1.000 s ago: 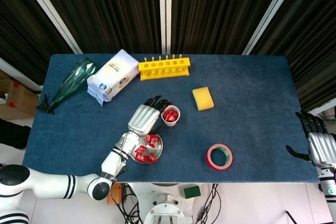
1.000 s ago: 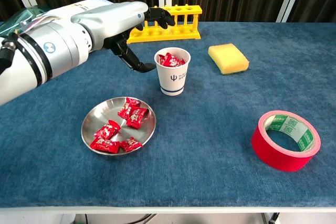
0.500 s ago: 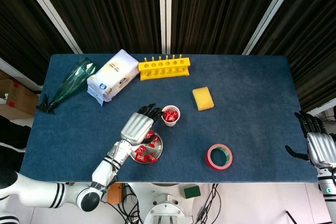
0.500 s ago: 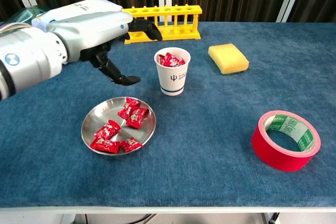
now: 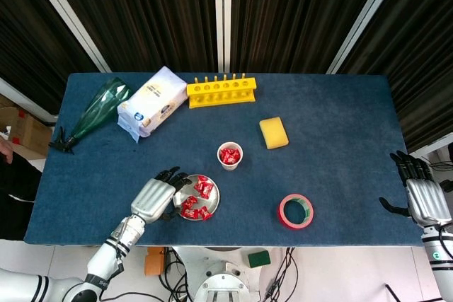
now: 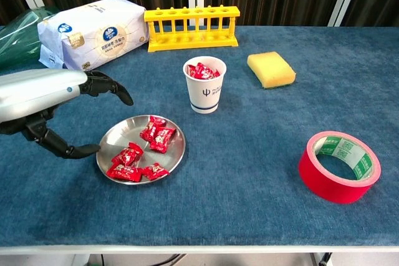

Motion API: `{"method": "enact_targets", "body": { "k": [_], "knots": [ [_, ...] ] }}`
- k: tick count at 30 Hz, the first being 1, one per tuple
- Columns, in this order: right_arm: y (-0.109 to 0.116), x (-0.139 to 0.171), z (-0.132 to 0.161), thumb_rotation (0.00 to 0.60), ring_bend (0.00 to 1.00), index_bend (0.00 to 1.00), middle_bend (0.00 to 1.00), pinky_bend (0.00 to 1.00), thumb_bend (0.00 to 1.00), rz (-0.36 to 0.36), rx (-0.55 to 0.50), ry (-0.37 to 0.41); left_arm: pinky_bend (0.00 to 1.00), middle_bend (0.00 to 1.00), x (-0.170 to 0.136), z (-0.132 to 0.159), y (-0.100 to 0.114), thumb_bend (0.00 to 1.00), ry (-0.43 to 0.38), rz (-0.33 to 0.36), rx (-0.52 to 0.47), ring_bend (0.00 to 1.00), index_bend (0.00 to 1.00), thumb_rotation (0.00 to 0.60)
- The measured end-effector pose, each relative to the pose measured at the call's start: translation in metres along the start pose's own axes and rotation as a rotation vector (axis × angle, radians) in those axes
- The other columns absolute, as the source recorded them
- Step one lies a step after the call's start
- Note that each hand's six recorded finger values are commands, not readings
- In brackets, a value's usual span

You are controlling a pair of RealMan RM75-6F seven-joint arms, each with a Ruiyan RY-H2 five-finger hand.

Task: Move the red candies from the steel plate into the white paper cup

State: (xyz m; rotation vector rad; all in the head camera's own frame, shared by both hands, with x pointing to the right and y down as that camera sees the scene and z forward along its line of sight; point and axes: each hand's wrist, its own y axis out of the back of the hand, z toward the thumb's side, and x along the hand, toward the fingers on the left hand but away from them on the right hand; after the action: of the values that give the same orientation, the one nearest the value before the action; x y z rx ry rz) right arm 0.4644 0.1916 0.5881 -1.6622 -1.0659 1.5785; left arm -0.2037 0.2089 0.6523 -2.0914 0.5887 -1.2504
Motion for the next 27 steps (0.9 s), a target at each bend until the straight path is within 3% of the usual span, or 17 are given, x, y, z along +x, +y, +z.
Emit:
{"method": "enact_targets", "body": {
  "k": [9, 17, 27],
  "knots": [
    [0.000, 0.001, 0.000, 0.600, 0.00, 0.00, 0.00, 0.00, 0.20, -0.002, -0.001, -0.004, 0.18, 0.12, 0.006, -0.007, -0.017, 0.26, 0.006, -0.034, 0.077, 0.06, 0.23, 0.600],
    [0.004, 0.002, -0.001, 0.600, 0.00, 0.00, 0.00, 0.00, 0.20, -0.012, -0.014, -0.001, 0.18, 0.12, 0.019, 0.000, -0.031, 0.26, -0.001, -0.055, 0.082, 0.06, 0.23, 0.600],
    [0.007, 0.002, -0.004, 0.600, 0.00, 0.00, 0.00, 0.00, 0.20, -0.019, -0.023, -0.001, 0.17, 0.13, 0.026, 0.003, -0.040, 0.26, 0.003, -0.078, 0.113, 0.06, 0.33, 0.600]
  ]
}}
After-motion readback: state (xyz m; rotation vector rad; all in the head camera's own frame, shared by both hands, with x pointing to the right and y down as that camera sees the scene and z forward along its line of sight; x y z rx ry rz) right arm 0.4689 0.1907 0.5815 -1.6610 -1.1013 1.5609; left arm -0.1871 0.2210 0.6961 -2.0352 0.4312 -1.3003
